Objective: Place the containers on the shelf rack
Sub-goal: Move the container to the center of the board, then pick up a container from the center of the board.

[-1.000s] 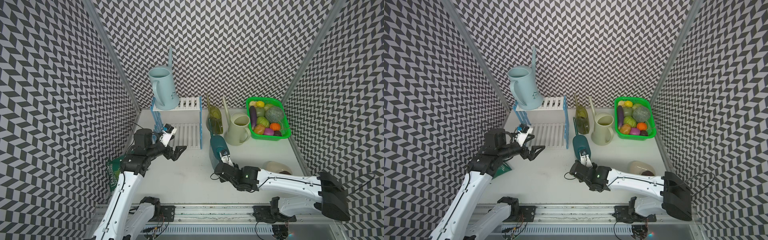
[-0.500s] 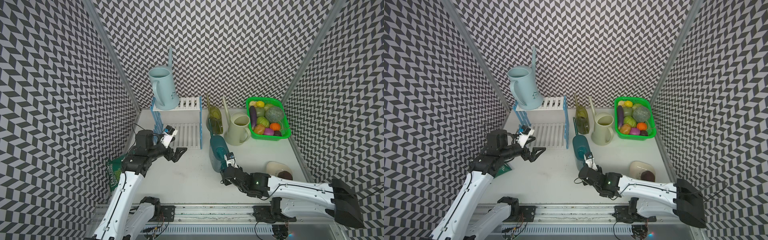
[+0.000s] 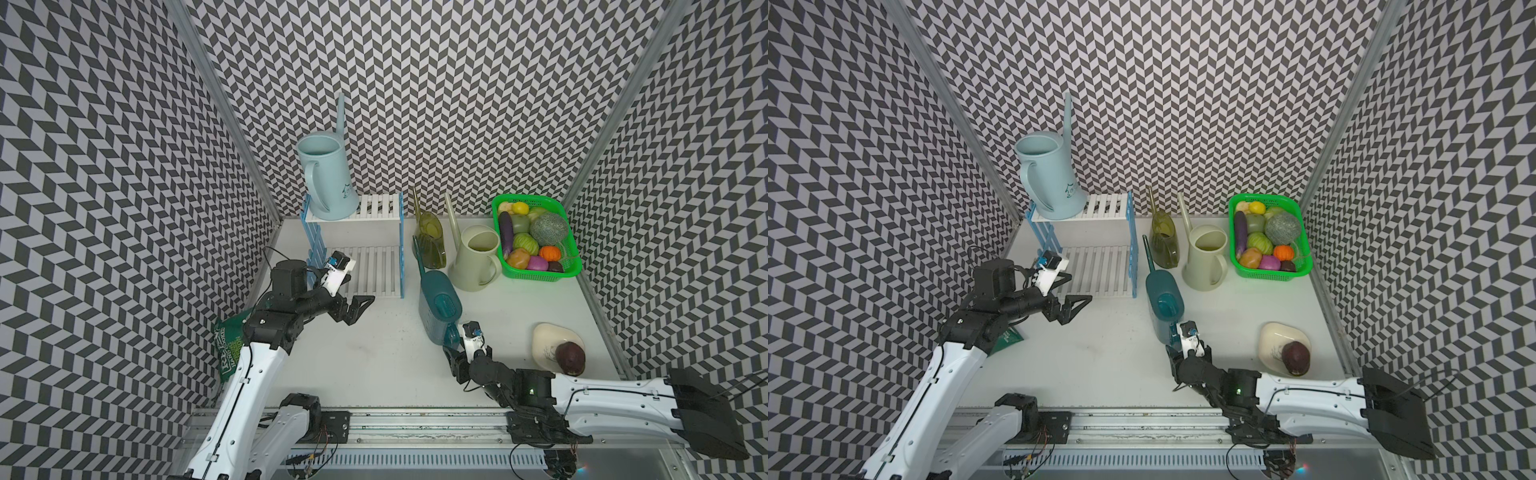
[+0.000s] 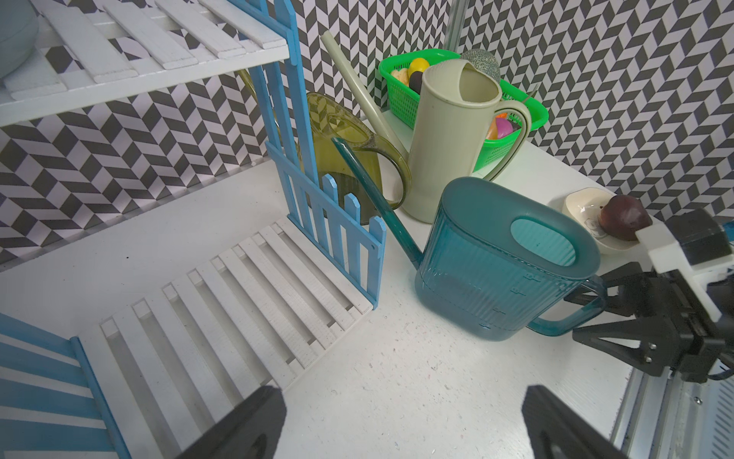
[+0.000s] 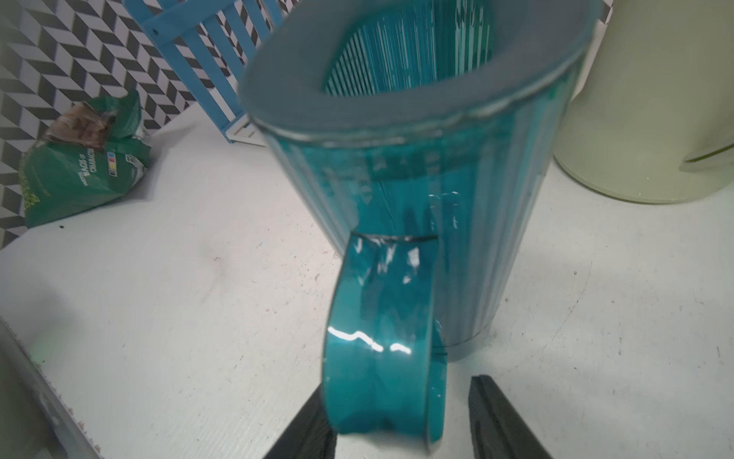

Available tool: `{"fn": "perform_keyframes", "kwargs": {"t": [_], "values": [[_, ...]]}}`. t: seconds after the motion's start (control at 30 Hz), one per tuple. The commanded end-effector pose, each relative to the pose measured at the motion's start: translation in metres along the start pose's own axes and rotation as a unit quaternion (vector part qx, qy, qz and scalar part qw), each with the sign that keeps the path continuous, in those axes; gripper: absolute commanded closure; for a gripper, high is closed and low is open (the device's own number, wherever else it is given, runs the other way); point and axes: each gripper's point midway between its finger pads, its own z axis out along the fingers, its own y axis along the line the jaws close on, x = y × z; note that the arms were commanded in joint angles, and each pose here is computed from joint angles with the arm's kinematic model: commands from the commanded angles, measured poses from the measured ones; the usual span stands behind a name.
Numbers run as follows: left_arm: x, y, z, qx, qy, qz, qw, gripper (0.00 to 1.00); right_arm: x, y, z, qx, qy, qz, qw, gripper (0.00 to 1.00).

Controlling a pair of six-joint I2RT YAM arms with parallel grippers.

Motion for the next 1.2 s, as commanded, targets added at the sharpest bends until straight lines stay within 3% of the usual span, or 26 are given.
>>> {"fn": "perform_keyframes", "kwargs": {"t": [0.0,1.17], "values": [[-0.001,-0.004,-0.002,0.000,-0.009,0.011,1.000,0.00,-0.029,0.006,-0.005,-0.016,-0.073,0.019,0.997,0.47],[0.004,-0.005,-0.002,0.002,-0.008,0.017,1.000,0.00,-0.036,-0.007,0.002,0.024,-0.141,-0.011,0.990,0.54]]}}
